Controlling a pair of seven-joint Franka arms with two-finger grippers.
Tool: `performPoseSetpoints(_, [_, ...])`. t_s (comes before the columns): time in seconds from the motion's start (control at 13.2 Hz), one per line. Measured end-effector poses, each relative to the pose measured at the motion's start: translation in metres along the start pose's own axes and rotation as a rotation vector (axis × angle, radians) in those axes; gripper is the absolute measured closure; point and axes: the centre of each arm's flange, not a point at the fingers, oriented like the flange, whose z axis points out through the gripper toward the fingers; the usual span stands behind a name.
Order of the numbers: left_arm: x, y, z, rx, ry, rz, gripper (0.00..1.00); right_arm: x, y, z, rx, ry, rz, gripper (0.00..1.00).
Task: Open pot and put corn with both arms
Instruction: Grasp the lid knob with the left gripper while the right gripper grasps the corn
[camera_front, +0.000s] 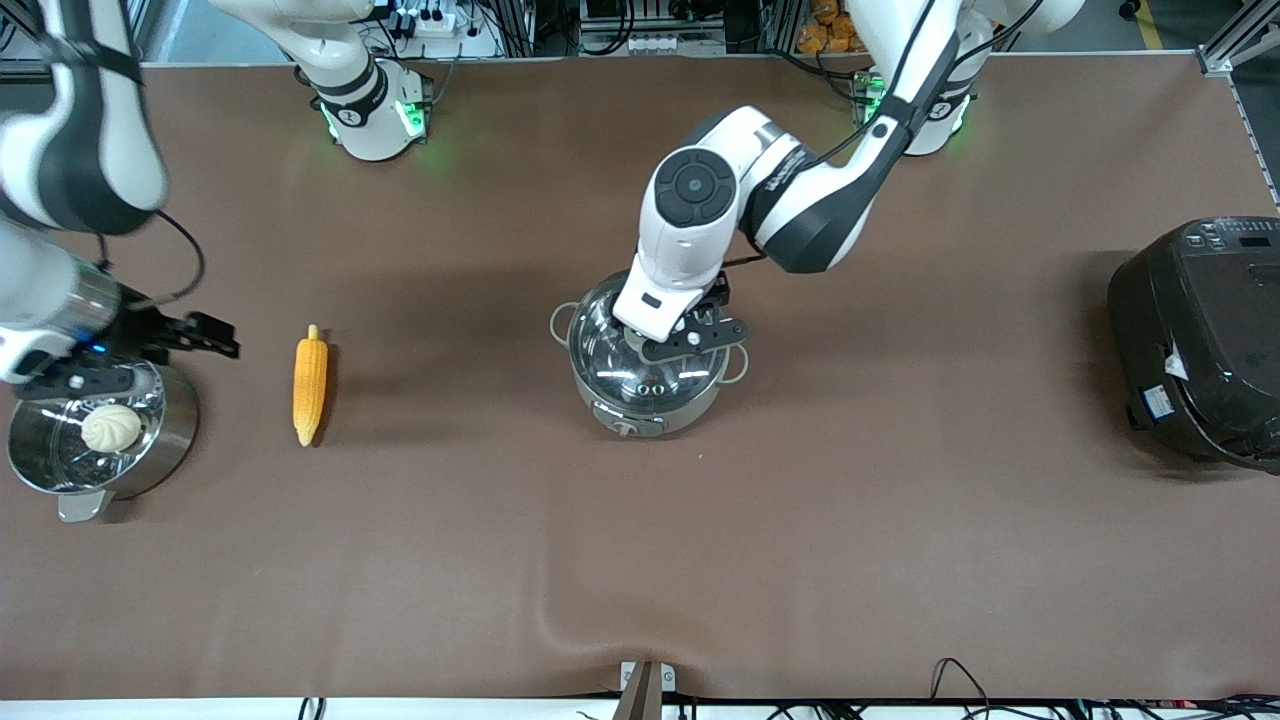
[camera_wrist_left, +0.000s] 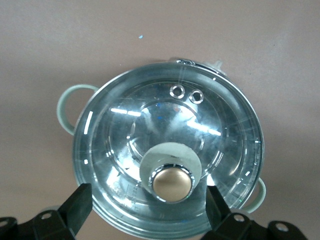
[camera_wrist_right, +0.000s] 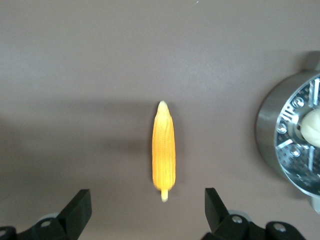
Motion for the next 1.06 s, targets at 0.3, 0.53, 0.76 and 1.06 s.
performPoseSetpoints(0.3, [-0.009, 0.012, 0.021, 0.01, 0.009, -0.006, 0.0, -0.026, -0.012, 0.094, -0.012, 0.049, -0.019, 0.0])
performPoseSetpoints(0.53, [-0.013, 0.015, 0.031, 0.023, 0.007, 0.0, 0.03, -0.045, -0.018, 0.131, -0.014, 0.044, -0.024, 0.0])
performPoseSetpoints(0.76, [-0.011, 0.015, 0.039, 0.031, 0.005, -0.001, 0.11, -0.051, -0.018, 0.146, -0.011, 0.019, -0.021, 0.0])
performPoseSetpoints(1.06, [-0.013, 0.017, 0.044, 0.034, 0.008, 0.004, 0.25, -0.048, -0.011, 0.21, -0.022, 0.049, -0.009, 0.0])
